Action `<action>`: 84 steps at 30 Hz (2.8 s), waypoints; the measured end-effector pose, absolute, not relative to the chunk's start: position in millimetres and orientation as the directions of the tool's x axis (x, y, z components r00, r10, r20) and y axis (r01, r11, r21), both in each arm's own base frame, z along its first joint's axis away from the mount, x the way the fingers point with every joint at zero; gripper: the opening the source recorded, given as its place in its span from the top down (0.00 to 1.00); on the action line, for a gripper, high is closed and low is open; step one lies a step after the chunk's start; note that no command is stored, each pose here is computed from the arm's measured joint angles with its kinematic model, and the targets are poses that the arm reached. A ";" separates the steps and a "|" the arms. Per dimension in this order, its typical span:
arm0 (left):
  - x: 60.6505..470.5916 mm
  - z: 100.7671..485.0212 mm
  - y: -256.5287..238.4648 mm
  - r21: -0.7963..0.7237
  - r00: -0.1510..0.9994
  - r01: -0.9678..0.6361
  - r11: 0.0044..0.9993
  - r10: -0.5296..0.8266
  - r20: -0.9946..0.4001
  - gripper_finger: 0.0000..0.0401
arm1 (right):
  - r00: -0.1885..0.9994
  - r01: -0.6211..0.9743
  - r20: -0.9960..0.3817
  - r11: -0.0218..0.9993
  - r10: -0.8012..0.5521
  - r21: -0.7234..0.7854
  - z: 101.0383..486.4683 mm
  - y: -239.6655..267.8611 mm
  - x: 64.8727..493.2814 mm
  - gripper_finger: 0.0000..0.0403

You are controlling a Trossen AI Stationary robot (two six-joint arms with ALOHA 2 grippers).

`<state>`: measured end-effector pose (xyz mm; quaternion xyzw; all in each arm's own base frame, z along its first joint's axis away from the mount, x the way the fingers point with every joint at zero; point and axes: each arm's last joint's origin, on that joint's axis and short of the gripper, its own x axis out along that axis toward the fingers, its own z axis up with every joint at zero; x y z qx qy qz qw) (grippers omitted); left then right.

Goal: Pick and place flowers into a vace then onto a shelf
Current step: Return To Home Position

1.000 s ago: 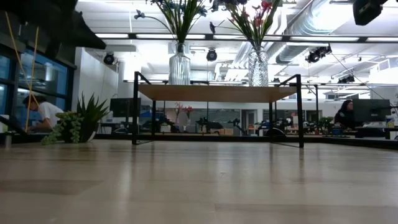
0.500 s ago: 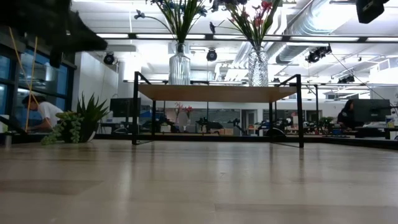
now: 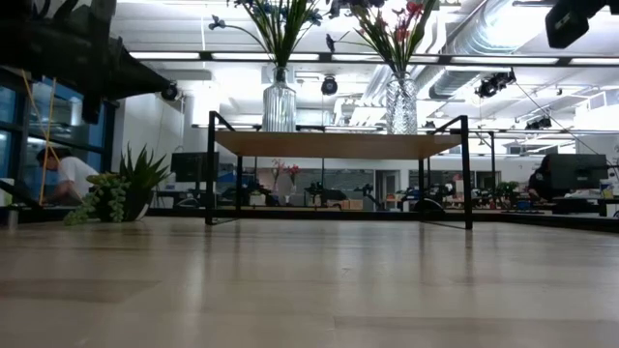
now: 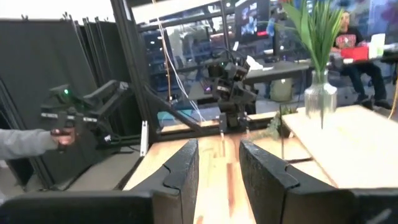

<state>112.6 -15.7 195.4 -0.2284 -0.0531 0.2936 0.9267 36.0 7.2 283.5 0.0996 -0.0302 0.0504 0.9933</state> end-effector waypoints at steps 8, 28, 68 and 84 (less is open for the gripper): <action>112.6 194.9 -15.7 -0.459 0.824 -0.516 0.723 0.565 -0.038 0.79 | 0.987 -0.107 0.136 0.974 0.080 0.201 262.2 18.3 54.6 0.73; 112.4 191.1 -15.7 -0.431 0.823 -0.533 0.728 0.564 -0.065 0.89 | 0.974 -0.183 0.173 0.953 0.144 0.241 216.4 33.7 76.5 0.73; 96.1 213.8 -8.8 -0.341 0.864 -0.434 0.834 0.492 0.105 0.91 | 0.991 -0.052 0.128 0.976 0.025 0.210 194.0 -8.5 91.5 0.73; 87.8 174.3 -9.2 -0.392 0.926 -0.368 0.843 0.368 -0.079 0.91 | 0.991 -0.032 0.133 0.988 0.012 0.148 194.5 -8.9 91.6 0.73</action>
